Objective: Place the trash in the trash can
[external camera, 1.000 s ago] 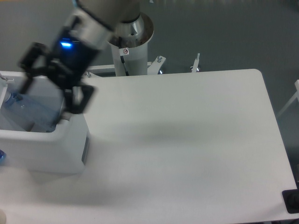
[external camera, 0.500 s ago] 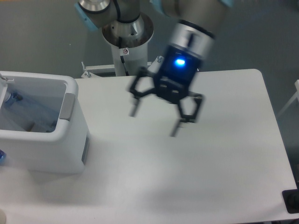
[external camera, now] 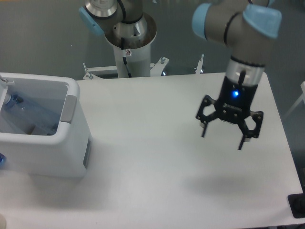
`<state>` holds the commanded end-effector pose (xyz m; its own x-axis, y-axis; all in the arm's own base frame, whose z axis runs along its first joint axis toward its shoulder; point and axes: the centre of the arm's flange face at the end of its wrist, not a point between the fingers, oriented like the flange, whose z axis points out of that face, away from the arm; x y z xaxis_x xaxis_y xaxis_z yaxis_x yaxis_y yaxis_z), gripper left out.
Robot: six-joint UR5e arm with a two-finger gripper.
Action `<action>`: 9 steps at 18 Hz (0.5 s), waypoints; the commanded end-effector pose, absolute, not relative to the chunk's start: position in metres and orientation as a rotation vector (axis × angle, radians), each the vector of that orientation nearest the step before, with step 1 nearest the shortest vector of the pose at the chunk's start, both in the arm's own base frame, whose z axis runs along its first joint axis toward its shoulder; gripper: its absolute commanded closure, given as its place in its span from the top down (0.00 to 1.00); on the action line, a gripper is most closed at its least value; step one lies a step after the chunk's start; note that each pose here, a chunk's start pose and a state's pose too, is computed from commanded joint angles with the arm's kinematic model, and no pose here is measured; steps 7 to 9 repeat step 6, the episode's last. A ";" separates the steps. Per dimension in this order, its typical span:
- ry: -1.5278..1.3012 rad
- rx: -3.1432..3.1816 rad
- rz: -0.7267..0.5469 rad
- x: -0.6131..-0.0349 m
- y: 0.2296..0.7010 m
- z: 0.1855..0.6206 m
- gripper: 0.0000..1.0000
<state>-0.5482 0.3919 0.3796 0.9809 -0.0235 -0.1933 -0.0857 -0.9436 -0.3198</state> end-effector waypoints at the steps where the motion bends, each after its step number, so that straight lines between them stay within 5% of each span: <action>1: 0.098 -2.828 0.279 -0.551 0.390 0.372 1.00; 9: 0.214 -2.921 0.305 -0.553 0.382 0.358 1.00</action>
